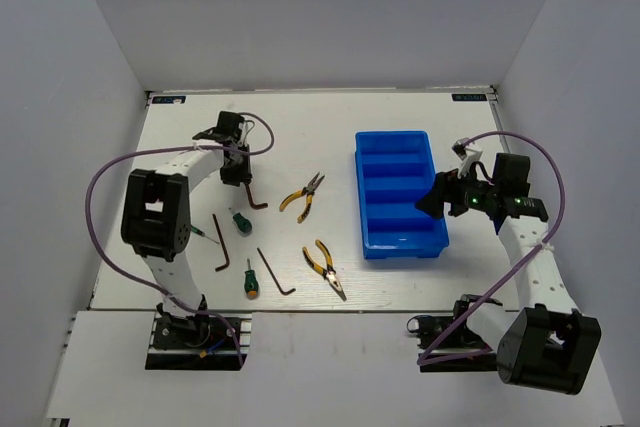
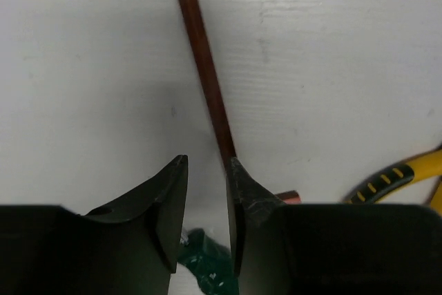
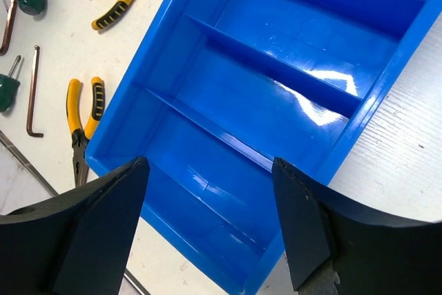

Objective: Sort the tools into containers

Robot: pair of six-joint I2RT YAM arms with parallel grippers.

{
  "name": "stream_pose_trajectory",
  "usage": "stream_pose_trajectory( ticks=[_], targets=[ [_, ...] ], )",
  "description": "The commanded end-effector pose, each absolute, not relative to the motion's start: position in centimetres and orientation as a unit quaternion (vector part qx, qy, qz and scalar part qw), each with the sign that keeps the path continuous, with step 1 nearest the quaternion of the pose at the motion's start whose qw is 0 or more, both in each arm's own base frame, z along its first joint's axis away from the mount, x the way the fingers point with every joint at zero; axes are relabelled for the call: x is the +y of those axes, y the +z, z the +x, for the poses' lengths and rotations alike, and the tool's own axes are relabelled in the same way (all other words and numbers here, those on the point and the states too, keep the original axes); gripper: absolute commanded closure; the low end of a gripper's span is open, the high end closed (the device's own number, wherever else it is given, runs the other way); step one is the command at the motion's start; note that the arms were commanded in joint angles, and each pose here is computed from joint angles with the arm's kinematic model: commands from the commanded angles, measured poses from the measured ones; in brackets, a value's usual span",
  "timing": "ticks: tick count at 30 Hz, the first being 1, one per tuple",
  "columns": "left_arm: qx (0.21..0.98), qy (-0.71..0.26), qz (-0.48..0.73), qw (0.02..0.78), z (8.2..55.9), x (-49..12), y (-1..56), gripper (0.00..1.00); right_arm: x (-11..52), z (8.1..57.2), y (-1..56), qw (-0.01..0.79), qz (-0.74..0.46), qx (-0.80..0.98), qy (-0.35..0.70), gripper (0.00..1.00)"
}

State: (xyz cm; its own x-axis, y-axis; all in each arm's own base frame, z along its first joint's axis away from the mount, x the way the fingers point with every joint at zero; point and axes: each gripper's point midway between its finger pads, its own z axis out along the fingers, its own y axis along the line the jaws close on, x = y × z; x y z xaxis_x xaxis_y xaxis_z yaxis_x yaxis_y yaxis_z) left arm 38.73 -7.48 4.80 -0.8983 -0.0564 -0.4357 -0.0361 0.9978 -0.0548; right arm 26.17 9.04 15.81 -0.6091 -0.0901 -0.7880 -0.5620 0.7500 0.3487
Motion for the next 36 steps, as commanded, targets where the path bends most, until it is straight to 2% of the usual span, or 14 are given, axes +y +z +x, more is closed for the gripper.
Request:
stream_pose_trajectory(
  ticks=[1, 6, 11, 27, 30, 31, 36],
  targets=[
    [0.974, 0.003, -0.014, 0.227, 39.8, -8.1, 5.2, 0.62, 9.2, 26.4, 17.7, 0.42, -0.205, 0.835, 0.291, 0.22],
    [0.971, 0.024, -0.008, 0.238, 40.5, -8.8, 5.4, 0.61, 9.0, 26.3, 18.1, 0.427, -0.208, 0.833, 0.284, 0.22],
    [0.974, 0.08, -0.024, 0.213, 39.8, -7.2, 4.0, 0.59, 9.0, 26.4, 18.5, 0.435, -0.209, 0.829, 0.281, 0.21],
    [0.985, 0.04, -0.038, 0.164, 38.6, -8.9, 0.1, 0.59, 8.8, 26.2, 19.3, 0.454, -0.211, 0.822, 0.272, 0.2],
    [0.99, 0.044, -0.051, 0.128, 37.5, -8.4, -1.9, 0.67, 8.8, 26.2, 19.3, 0.455, -0.209, 0.822, 0.273, 0.2],
    [0.991, 0.039, -0.049, 0.12, 37.3, -8.6, -2.3, 0.74, 8.8, 26.2, 19.4, 0.456, -0.208, 0.822, 0.272, 0.2],
    [0.992, 0.03, -0.048, 0.11, 36.7, -8.9, -3.0, 0.76, 8.7, 26.1, 19.7, 0.461, -0.207, 0.821, 0.266, 0.2]
  ],
)
